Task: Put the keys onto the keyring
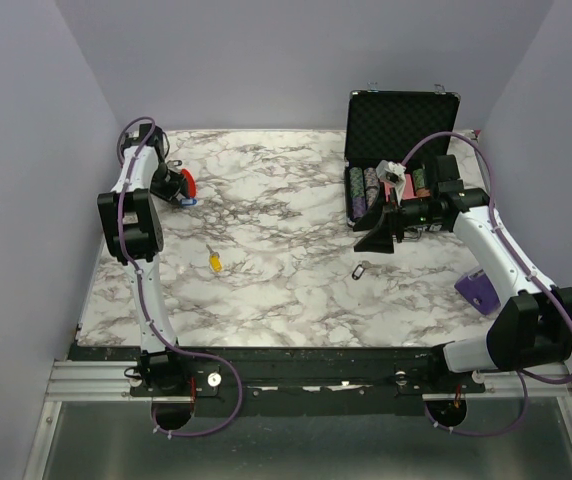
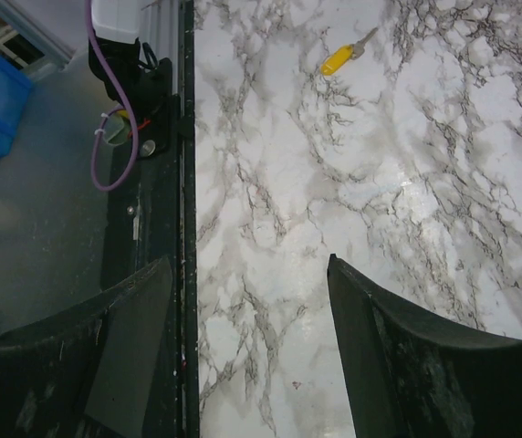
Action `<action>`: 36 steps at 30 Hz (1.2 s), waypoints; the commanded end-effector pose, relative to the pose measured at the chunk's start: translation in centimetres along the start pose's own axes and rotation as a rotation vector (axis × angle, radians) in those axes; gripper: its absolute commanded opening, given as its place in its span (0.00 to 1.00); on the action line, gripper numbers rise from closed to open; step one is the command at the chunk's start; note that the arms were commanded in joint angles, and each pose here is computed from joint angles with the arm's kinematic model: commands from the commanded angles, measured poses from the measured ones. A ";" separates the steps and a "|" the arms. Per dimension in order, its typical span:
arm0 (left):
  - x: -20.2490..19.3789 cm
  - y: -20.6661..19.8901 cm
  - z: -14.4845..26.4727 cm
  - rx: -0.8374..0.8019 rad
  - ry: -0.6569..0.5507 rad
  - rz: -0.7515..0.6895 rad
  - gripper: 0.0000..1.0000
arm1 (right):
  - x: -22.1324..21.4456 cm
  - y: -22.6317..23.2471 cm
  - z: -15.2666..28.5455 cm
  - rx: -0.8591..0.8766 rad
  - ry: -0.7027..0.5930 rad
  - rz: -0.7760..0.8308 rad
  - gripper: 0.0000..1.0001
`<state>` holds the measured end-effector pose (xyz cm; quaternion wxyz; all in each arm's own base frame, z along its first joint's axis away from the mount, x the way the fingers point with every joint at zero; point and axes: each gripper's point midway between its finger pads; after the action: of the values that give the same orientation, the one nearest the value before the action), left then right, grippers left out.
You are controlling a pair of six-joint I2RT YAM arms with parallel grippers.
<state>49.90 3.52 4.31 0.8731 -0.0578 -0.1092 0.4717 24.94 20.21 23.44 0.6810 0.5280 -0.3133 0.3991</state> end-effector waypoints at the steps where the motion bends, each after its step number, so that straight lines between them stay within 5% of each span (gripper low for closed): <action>1: 0.6 0.0 0.5 -0.019 -0.023 0.005 0.44 | 1.3 1.2 0.2 0.028 -0.019 0.047 0.77; 18: 1.0 -0.2 1.7 -0.026 -0.007 -0.043 0.43 | 1.3 1.3 0.2 0.026 -0.019 0.052 0.77; 29: 3.0 1.0 5.7 -0.007 -0.161 -0.051 0.42 | 1.3 1.4 0.2 0.030 -0.020 0.055 0.77; 36: 1.0 2.1 3.5 -0.009 -0.078 0.039 0.43 | 1.2 1.5 0.2 0.030 -0.020 0.054 0.77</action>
<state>48.57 5.27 8.08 0.8734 -0.0404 -0.1546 0.4600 24.84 20.22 23.45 0.6793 0.5270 -0.3144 0.4024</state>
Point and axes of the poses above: each gripper's point midway between its finger pads, its own z axis back along the fingers, its own y axis along the line the jaws close on, x = y × z, and after that the axes turned 7 degrees about -z, right-handed
